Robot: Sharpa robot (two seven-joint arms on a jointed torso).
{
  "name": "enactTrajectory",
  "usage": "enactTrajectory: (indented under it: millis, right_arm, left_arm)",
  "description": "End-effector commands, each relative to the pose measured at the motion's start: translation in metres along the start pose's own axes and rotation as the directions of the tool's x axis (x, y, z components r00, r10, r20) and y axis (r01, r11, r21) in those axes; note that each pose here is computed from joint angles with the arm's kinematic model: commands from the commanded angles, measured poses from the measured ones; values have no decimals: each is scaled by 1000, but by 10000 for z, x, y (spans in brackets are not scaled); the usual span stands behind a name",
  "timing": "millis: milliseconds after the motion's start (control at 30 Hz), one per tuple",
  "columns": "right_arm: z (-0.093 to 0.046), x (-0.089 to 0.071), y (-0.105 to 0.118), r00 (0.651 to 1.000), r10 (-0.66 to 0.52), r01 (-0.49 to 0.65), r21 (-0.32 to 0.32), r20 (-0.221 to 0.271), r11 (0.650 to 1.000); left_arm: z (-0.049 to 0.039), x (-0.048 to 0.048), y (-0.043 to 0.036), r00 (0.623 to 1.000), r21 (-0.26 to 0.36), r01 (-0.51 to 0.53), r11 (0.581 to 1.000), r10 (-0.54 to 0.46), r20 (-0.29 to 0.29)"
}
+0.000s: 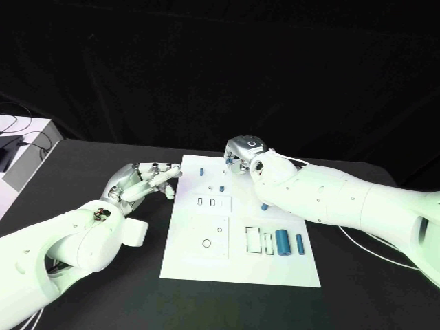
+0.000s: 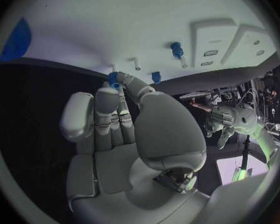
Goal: Assemble the parts on the task board
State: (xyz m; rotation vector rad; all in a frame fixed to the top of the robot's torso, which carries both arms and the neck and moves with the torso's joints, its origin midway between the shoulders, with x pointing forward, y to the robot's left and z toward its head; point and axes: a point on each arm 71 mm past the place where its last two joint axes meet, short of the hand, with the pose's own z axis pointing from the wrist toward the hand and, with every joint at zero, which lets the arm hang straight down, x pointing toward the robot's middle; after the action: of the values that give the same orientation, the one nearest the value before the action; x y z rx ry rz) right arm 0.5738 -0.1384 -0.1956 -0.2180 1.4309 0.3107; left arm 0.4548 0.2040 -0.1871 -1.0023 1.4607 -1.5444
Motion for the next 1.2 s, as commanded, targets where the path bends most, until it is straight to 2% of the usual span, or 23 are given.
enactTrajectory:
  millis: [33,1200]
  right_arm:
    - [4,15,2,999,-30,30,-4,-15,1000]
    - [46,48,-30,999,-41,41,-7,-23,999]
  left_arm:
    - [2,23,-12,1000,7,2,1000,-2,-16]
    - [7,26,-17,1000,3,3,1000,-3,-20]
